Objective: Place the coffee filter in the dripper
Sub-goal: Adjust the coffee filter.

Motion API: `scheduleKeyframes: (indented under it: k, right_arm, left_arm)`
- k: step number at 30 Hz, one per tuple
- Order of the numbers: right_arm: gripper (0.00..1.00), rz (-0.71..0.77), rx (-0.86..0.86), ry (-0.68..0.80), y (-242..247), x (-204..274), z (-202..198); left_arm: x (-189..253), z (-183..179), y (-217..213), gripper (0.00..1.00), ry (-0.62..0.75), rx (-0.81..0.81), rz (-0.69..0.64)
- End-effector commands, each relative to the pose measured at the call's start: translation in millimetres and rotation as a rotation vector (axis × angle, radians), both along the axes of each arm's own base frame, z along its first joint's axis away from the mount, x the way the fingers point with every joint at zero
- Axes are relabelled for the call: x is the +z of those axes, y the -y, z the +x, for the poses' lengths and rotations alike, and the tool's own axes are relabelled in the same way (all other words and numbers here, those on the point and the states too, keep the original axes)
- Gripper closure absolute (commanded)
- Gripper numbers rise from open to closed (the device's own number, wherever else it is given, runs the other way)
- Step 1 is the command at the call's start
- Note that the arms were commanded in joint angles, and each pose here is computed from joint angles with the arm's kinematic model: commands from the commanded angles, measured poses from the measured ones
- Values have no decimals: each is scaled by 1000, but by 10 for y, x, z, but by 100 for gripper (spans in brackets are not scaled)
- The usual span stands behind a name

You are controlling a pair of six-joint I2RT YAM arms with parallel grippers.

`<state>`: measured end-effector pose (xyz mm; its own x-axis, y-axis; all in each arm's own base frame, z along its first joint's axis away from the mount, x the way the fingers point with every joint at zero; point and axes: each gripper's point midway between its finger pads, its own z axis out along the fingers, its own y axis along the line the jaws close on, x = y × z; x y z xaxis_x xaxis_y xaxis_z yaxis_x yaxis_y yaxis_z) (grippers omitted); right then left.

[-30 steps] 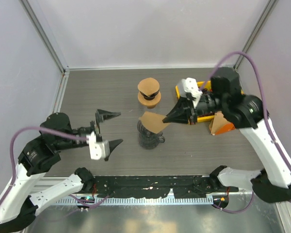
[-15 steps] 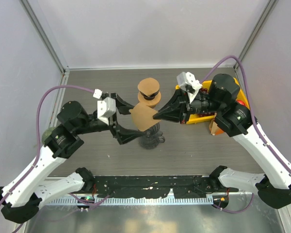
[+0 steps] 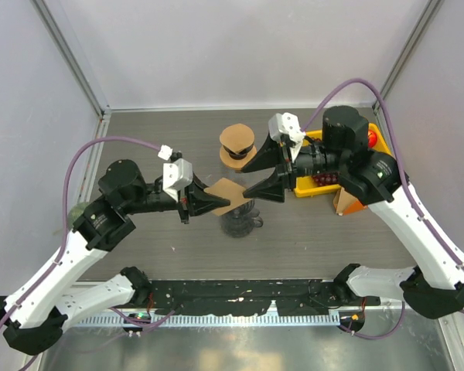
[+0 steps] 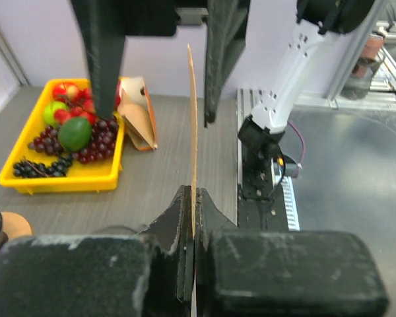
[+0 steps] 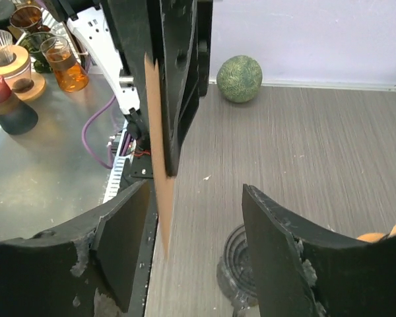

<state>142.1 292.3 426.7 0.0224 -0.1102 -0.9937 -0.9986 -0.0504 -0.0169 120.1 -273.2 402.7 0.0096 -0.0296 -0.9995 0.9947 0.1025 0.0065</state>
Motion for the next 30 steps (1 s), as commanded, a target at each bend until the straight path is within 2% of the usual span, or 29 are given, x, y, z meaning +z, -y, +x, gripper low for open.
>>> scheduleKeyframes:
  k: [1,5,9,12,13,15,18,19,20,23,26,29,30]
  right_arm:
    - [35,-92,47,70,-49,-25,7]
    - [37,-175,115,98,-129,-153,-135]
    - [46,-209,158,86,-193,-267,-244]
    - [64,-230,140,88,-204,-334,-193]
    - [67,-231,138,87,-204,-334,-190]
    - [82,-233,138,88,-210,-338,-182]
    - [95,-225,136,89,-229,-312,-170]
    - [95,-223,135,89,-227,-305,-172]
    - [95,-221,136,91,-229,-300,-177]
    - [95,-226,127,103,-199,-302,-171]
    - [95,-240,121,114,-146,-374,-183]
    - [95,-247,132,136,-84,-433,-230]
    - [95,-259,141,127,-72,-485,-250]
  left_arm:
    - [-174,-81,-2,100,-43,-54,101]
    - [-211,-39,22,100,-75,-45,131]
    - [-207,-21,27,100,-78,-37,130]
    - [-191,-27,14,100,-68,-34,125]
    - [-193,-28,7,100,-67,-31,125]
    - [-242,-32,-8,100,-54,-35,146]
    - [-302,-90,-26,100,-57,-63,168]
    - [-323,-112,-30,100,-58,-77,176]
    - [-348,-127,-43,88,-62,-81,190]
    - [-331,-164,-158,46,-36,-85,200]
    - [-206,-139,-337,35,-32,-27,135]
    - [-82,-228,-465,34,41,-16,115]
    - [-49,-258,-482,36,53,-20,112]
